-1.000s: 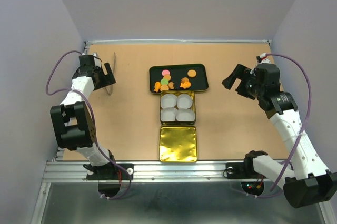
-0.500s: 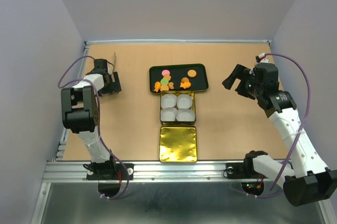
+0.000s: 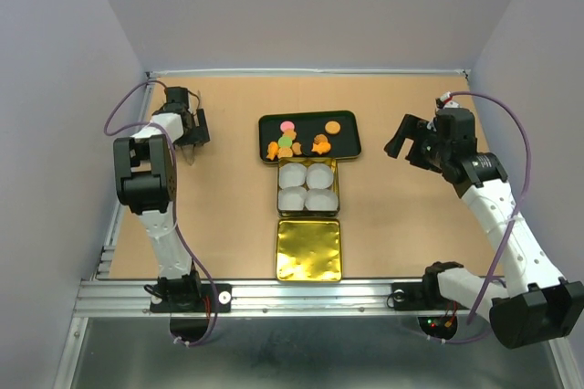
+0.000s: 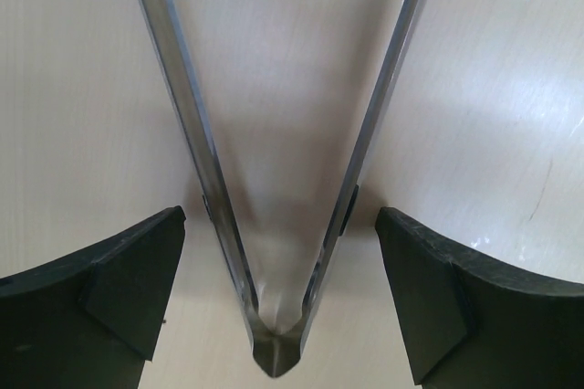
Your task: Pack the cookies
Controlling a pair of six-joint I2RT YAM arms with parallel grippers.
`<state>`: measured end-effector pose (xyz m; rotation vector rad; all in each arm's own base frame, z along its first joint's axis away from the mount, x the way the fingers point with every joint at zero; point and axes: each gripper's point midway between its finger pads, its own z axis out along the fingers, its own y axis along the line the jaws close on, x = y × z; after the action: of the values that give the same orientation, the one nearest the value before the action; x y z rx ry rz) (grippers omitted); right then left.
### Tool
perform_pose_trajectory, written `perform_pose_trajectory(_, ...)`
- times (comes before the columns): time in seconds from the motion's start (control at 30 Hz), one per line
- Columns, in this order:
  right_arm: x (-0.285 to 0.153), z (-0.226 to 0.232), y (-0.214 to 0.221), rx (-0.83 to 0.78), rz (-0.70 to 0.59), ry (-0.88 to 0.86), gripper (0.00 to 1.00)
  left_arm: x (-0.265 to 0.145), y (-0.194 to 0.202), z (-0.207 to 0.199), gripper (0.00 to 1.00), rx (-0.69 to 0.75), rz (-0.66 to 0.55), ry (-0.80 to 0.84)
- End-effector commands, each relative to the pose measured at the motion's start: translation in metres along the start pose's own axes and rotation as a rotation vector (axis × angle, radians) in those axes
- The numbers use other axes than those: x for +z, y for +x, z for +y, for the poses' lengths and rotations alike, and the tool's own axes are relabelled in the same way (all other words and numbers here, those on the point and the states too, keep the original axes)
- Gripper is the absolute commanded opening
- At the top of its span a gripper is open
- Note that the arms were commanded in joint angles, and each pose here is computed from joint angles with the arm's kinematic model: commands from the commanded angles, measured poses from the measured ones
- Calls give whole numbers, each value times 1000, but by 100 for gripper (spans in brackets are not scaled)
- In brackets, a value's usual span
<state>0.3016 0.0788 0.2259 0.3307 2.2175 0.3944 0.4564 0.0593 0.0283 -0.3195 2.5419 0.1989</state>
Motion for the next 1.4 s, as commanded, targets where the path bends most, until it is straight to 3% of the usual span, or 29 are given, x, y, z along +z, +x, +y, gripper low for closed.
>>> perform_pose_trajectory(0.0, -6, 8, -21, -32, -52, -9, 100, 18, 2, 11, 99, 10, 43, -24)
perform_pose_trajectory(0.23, 0, -1, -25, -54, -62, 43, 100, 32, -12, 6, 93, -7, 52, 16)
perform_pose_trajectory(0.57, 7, -6, -24, -66, -51, 69, 100, 32, 8, 3, 78, -29, 87, 28)
perform_pose_trajectory(0.63, 9, -7, -23, -66, -50, 75, 100, 31, 9, 2, 66, -20, 90, 33)
perform_pose_trajectory(0.67, 9, -7, -24, -66, -52, 75, 100, 32, 11, 3, 53, -12, 100, 35)
perform_pose_trajectory(0.77, 10, -8, -23, -68, -51, 80, 100, 29, 10, 0, 35, -8, 108, 53)
perform_pose_trajectory(0.8, 9, -8, -24, -71, -55, 78, 100, 27, 8, 0, 35, -10, 100, 55)
perform_pose_trajectory(1.17, 9, -1, -29, -75, -62, 64, 100, -63, -59, -26, 21, -35, -45, 136)
perform_pose_trajectory(1.37, 10, 25, -45, -41, -77, -12, 100, -134, -67, -73, 14, -8, -97, 279)
